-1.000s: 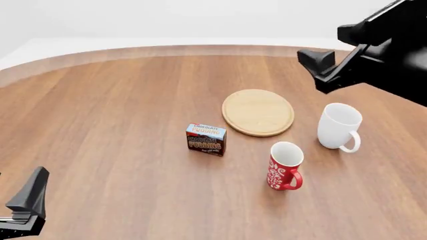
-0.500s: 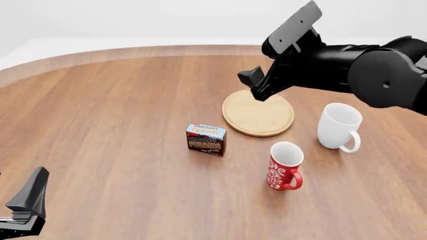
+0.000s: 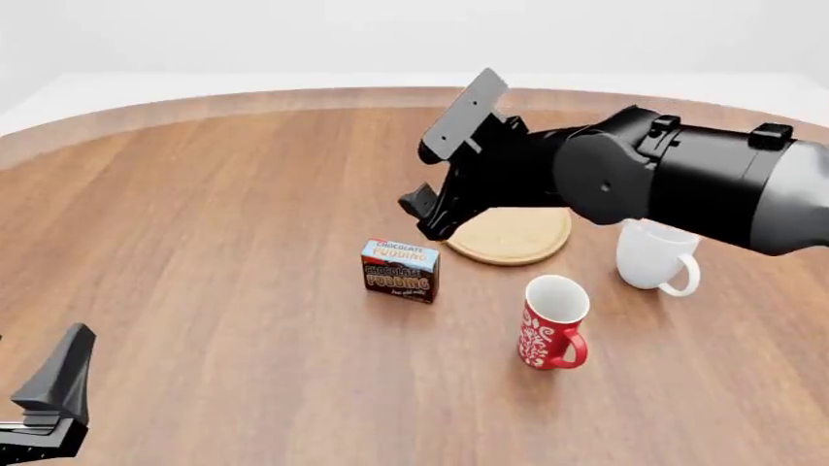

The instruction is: Put the chocolate pudding to the left of the plate.

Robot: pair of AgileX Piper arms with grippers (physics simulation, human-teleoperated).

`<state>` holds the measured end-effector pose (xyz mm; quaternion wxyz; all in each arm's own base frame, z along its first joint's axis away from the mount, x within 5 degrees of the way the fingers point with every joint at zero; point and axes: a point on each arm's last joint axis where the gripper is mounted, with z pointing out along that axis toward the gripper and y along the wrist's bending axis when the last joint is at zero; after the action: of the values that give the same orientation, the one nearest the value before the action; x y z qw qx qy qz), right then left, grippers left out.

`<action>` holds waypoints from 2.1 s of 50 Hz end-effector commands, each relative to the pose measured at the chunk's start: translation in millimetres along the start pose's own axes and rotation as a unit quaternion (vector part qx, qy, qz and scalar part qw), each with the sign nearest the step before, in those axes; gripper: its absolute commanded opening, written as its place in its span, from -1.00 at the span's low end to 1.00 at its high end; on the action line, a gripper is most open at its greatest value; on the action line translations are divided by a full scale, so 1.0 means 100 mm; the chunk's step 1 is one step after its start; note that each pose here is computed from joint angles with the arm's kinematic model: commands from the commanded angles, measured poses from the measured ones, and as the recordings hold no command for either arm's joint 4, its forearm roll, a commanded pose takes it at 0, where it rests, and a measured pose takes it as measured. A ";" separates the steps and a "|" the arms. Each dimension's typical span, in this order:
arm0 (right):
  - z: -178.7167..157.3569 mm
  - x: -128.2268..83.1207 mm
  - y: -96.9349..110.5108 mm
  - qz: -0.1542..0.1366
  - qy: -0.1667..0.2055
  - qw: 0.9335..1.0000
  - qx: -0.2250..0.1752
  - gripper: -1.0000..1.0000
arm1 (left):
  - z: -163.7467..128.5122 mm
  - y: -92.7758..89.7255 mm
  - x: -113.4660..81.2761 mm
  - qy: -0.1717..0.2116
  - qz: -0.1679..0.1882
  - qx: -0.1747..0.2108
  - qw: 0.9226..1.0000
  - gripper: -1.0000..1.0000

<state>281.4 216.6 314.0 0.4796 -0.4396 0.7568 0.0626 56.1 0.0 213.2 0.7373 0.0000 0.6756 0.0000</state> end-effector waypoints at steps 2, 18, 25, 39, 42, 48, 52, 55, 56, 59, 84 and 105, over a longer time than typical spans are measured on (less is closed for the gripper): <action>0.28 0.09 0.11 -0.006 0.022 1.000 -0.018 1.00 | 0.00 0.00 0.00 0.000 0.000 0.000 1.000 1.00; 0.46 0.20 0.15 0.001 0.035 0.999 -0.021 1.00 | 0.00 0.00 0.00 0.000 0.000 0.000 1.000 1.00; 0.55 0.29 0.17 0.006 0.042 0.999 -0.022 1.00 | 0.00 0.00 0.00 0.000 0.000 0.000 1.000 1.00; 0.68 0.37 0.18 0.013 0.048 0.999 -0.022 1.00 | 0.00 0.00 0.00 0.000 0.000 0.000 1.000 1.00; 0.70 0.37 0.19 0.018 0.047 0.998 -0.022 1.00 | 0.00 0.00 0.00 0.000 0.000 0.000 1.000 1.00; 0.75 0.45 0.22 0.027 0.049 0.998 -0.022 1.00 | 0.00 0.00 0.00 0.000 0.000 0.000 1.000 1.00; 0.79 0.49 0.23 0.030 0.053 0.998 -0.023 1.00 | 0.00 0.00 0.00 0.000 0.000 0.000 1.000 1.00; 0.80 0.49 0.22 0.032 0.054 0.998 -0.022 1.00 | 0.00 0.00 0.00 0.000 0.000 0.000 1.000 1.00; 0.81 0.49 0.22 0.034 0.054 0.998 -0.022 1.00 | 0.00 0.00 0.00 0.000 0.000 0.000 1.000 1.00; 0.83 0.52 0.22 0.036 0.056 0.998 -0.021 1.00 | 0.00 0.00 0.00 0.000 0.000 0.000 1.000 1.00; 0.99 0.71 0.20 0.050 0.070 0.996 -0.016 1.00 | 0.00 0.00 0.00 0.000 0.000 0.000 1.000 1.00; 1.08 0.78 0.20 0.055 0.073 0.996 -0.014 1.00 | 0.00 0.00 0.00 0.000 0.000 0.000 1.000 1.00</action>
<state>324.7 238.5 193.2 0.4137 -0.4104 0.8098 0.0687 56.1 0.0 213.2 0.7373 0.0000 0.6756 0.0000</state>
